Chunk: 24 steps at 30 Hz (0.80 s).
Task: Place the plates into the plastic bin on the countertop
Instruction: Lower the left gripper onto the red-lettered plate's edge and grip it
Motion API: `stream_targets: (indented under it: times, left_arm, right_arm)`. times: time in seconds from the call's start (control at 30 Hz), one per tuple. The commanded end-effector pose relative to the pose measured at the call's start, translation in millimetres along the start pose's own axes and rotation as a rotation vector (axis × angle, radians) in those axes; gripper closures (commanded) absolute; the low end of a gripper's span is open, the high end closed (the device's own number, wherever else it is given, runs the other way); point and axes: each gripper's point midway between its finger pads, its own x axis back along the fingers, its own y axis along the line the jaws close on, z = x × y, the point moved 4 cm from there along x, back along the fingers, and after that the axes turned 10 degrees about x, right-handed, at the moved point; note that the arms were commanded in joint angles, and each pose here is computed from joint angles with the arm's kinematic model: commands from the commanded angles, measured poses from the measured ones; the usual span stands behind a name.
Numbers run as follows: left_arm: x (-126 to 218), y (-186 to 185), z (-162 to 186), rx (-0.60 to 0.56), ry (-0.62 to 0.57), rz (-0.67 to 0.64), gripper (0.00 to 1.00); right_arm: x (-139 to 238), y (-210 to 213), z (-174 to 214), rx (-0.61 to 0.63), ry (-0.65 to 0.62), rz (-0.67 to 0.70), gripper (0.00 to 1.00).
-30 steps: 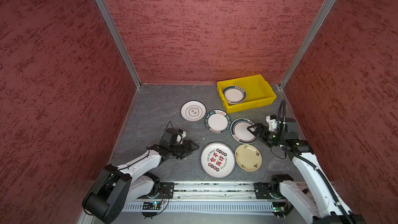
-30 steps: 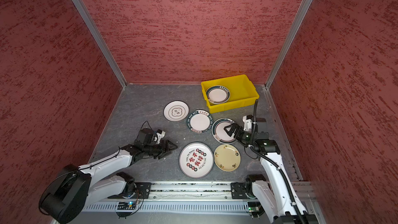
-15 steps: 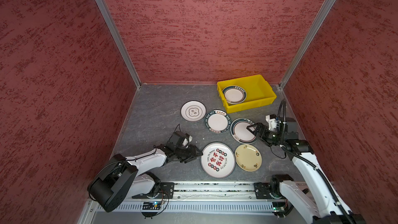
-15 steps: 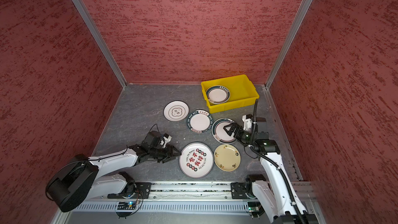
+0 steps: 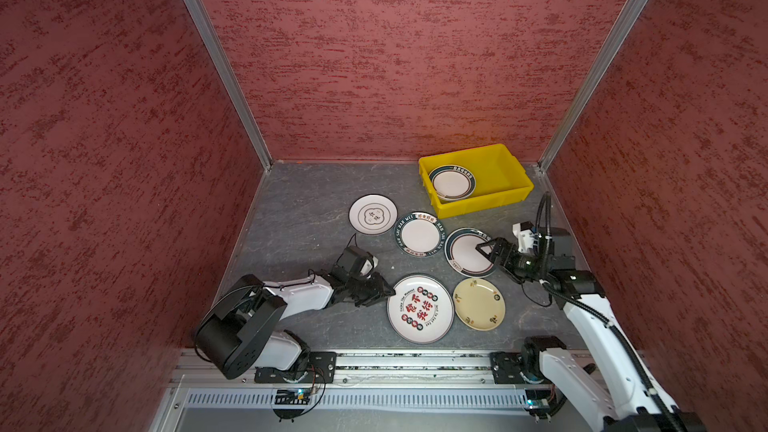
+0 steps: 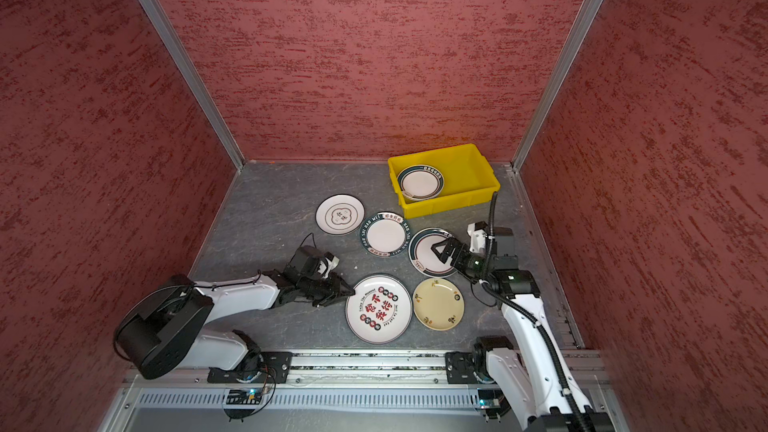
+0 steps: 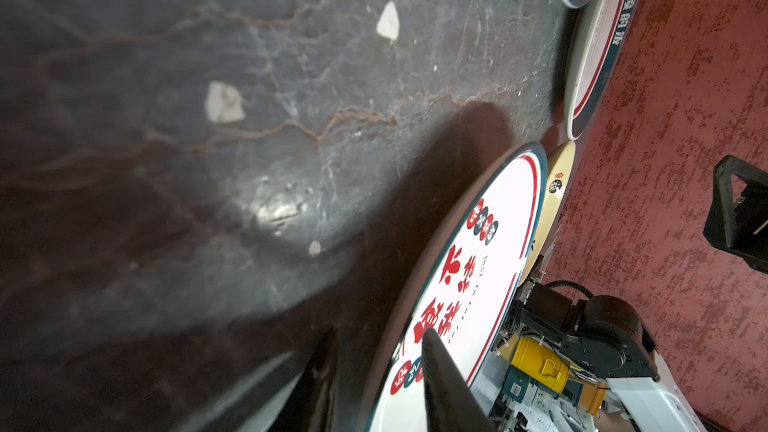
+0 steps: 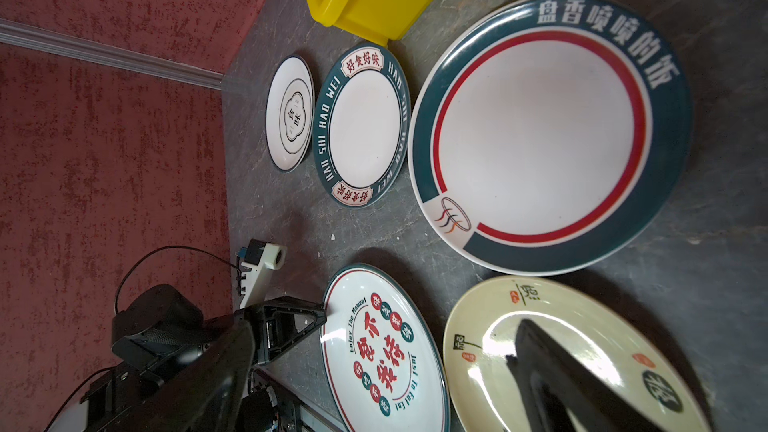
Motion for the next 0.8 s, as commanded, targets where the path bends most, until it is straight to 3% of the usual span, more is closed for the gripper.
stream_targets:
  times: [0.0,0.23,0.47,0.77]
  left_arm:
    - [-4.7,-4.0,-1.6,-0.041,0.008,-0.006,0.76]
    - [-6.6,-6.2,-3.5,-0.054,0.034,-0.048,0.94]
    - [-1.4,-6.9,-4.7,-0.068,0.03,-0.061,1.0]
    - [13.2,-8.4,-12.5,-0.043,-0.003,-0.024,1.0]
  right_arm:
    - [1.7,-1.9,-0.9,0.019,-0.026,0.02,0.01]
    - [1.5,0.8,-4.5,0.015,-0.043,0.004,0.01]
    - [-2.4,7.2,-5.6,-0.01,-0.038,-0.061,0.01]
    - [-4.8,8.7,-10.3,-0.028,-0.053,-0.078,0.01]
